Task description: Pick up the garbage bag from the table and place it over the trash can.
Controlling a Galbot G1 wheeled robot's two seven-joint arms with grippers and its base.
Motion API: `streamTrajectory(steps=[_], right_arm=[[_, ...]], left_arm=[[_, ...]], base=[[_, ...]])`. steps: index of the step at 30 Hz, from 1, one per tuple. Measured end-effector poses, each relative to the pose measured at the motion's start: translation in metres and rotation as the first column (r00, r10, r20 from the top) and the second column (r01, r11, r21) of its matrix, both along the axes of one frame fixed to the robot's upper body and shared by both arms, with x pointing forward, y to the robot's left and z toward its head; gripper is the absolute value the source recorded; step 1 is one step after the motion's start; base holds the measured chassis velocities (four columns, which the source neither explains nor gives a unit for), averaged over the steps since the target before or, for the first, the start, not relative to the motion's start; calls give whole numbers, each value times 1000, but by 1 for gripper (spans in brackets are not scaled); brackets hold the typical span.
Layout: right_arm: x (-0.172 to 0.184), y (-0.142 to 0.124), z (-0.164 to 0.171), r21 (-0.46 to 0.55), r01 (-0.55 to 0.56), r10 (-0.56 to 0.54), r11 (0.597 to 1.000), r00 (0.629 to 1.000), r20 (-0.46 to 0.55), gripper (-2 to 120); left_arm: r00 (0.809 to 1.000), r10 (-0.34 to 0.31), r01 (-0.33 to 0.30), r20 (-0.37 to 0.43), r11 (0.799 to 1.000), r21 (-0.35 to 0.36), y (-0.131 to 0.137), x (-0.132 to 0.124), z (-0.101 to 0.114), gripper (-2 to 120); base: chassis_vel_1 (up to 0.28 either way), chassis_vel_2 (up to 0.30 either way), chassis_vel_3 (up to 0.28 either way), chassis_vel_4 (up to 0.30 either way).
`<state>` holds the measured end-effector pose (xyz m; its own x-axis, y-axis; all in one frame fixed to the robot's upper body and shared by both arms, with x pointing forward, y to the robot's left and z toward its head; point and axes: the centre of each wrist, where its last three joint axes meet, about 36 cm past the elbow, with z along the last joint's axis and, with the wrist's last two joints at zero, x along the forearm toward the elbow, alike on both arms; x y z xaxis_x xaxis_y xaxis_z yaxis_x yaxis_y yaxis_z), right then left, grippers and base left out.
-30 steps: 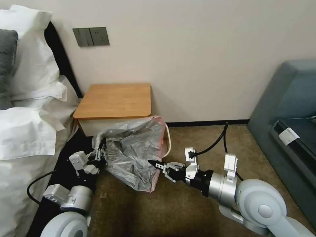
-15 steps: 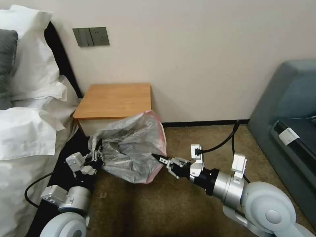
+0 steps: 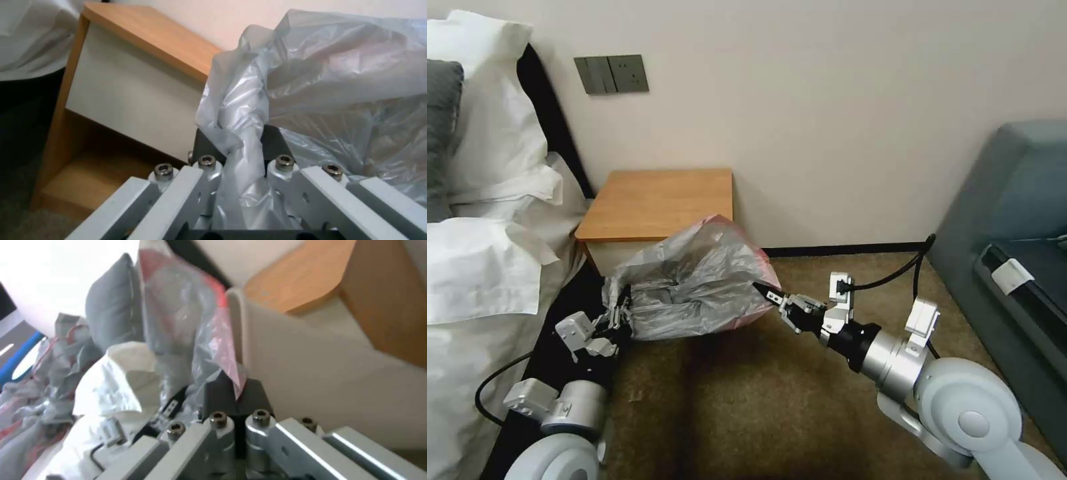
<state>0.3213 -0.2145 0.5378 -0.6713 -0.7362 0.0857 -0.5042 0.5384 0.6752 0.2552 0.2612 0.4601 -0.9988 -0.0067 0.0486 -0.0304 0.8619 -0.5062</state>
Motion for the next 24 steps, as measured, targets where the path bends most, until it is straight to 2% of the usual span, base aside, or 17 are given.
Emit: streamTrajectory(steps=[6,14,24], right_arm=[[0,-5,0,-2,19,-19,1000,1000,-6,0],[-13,4,-7,10,4,-3,1000,996,-89,0],[1,-3,-25,-34,51,-55,998,989,-133,0]], left_arm=[[1000,7,-7,-2,1000,-18,1,1,1,8],[1000,29,-29,7,999,-34,-1,8,8,8],[1000,20,-20,17,999,-40,-1,6,14,8]], base=[[0,0,0,0],[0,0,0,0],[0,0,0,0]])
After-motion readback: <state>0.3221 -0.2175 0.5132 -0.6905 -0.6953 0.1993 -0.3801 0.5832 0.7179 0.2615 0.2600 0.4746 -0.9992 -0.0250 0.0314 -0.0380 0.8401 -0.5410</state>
